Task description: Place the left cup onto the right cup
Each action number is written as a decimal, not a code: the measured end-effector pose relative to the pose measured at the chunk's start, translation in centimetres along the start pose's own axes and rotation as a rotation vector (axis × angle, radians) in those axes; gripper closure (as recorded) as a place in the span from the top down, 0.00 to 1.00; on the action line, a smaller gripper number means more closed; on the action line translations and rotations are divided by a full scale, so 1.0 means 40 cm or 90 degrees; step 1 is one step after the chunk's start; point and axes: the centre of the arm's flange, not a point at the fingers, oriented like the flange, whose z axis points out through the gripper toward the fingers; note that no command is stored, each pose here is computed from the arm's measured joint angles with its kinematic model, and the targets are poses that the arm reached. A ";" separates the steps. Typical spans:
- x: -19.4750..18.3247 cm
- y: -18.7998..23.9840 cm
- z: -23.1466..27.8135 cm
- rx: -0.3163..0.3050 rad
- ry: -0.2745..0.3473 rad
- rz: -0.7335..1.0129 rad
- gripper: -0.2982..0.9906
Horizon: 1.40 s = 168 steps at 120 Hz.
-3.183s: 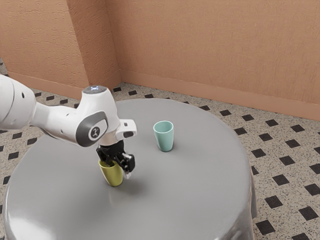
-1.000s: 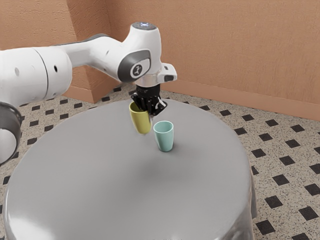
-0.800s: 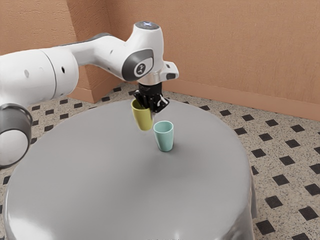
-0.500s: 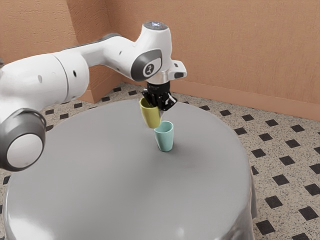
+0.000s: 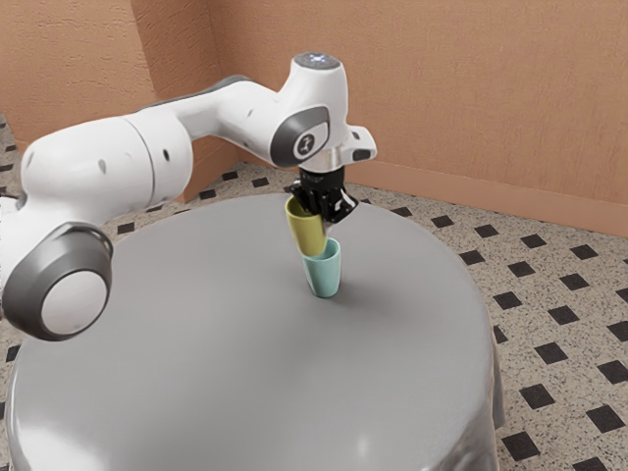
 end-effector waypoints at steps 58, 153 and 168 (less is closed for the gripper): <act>0.036 0.007 0.031 -0.004 0.008 0.000 0.16; 0.051 0.003 0.071 0.000 0.005 -0.002 0.16; 0.052 0.006 0.072 -0.002 0.006 -0.001 0.16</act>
